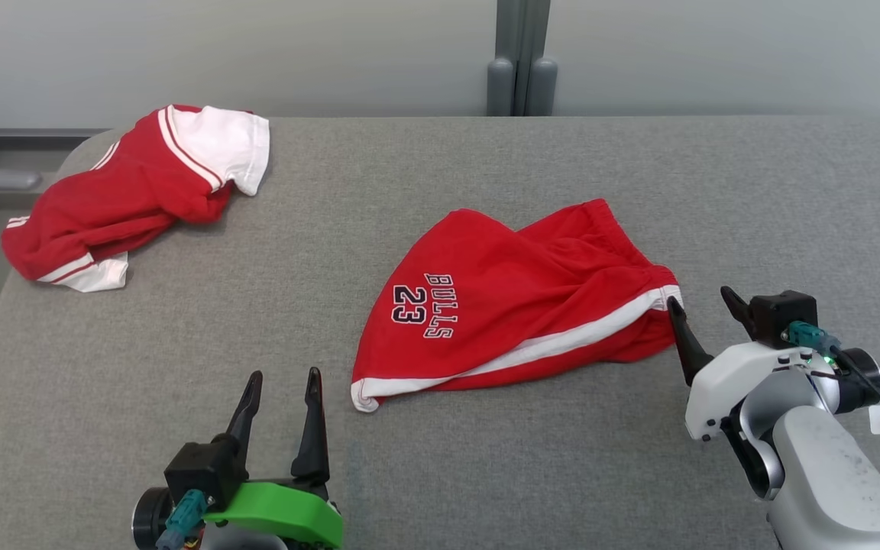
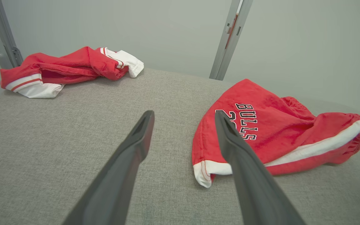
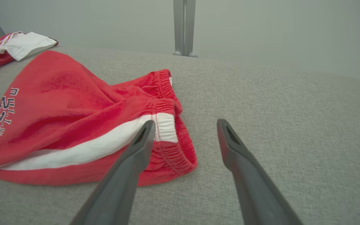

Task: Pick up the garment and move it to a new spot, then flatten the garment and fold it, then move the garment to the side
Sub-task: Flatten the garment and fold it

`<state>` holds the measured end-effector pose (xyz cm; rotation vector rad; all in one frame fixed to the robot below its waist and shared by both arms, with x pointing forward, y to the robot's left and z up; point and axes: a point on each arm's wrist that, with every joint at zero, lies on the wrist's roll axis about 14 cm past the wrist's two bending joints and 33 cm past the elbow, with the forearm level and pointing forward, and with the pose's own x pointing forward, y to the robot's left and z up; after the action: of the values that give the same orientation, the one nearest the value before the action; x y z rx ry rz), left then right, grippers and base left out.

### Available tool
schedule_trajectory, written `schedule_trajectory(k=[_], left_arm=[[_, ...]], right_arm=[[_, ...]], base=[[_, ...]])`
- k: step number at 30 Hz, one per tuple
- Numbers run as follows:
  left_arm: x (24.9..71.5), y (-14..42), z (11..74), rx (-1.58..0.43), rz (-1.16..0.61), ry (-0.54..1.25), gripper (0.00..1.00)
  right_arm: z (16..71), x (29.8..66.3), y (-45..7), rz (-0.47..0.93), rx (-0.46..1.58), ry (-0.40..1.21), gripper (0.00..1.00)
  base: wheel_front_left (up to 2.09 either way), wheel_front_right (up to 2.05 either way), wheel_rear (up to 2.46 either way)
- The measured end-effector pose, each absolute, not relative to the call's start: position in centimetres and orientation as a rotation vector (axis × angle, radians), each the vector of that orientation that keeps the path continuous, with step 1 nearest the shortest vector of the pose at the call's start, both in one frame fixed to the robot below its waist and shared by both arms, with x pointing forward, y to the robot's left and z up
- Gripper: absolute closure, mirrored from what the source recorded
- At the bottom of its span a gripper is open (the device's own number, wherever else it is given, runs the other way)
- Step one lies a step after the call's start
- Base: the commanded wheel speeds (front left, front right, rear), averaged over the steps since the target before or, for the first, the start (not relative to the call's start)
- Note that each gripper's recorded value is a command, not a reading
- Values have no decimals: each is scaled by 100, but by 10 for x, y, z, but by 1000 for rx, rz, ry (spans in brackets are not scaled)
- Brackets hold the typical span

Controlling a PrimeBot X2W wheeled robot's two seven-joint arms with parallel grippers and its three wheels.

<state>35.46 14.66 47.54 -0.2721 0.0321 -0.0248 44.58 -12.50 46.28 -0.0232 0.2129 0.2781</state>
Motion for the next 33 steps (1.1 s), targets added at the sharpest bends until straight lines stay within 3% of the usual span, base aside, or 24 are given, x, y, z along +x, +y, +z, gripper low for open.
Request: schedule_trajectory(k=[12,13,14,19,23,24,25,33], left_arm=[[354,161,462,-266,25,69,0],[353,160,459,-266,21,79,0],[351,158,456,-268,12,92,0],[339,136,423,-283,-64,206,0],[337,123,408,-283,-116,264,0],[339,121,406,-285,-125,273,0],[340,119,404,-290,-132,281,0],[354,108,394,-350,-155,334,0]], right_arm=[[435,459,-90,442,-78,352,0],[435,460,-89,449,-80,352,5],[436,460,-88,455,-83,348,22],[441,462,-85,477,-89,335,52],[443,462,-84,492,-107,332,65],[443,462,-84,497,-110,332,95],[442,462,-84,501,-115,329,100],[441,463,-95,483,-112,313,100]], base=[[0,0,0],[0,0,0],[0,0,0],[0,0,0],[0,0,0],[0,0,0],[0,0,0],[0,0,0]])
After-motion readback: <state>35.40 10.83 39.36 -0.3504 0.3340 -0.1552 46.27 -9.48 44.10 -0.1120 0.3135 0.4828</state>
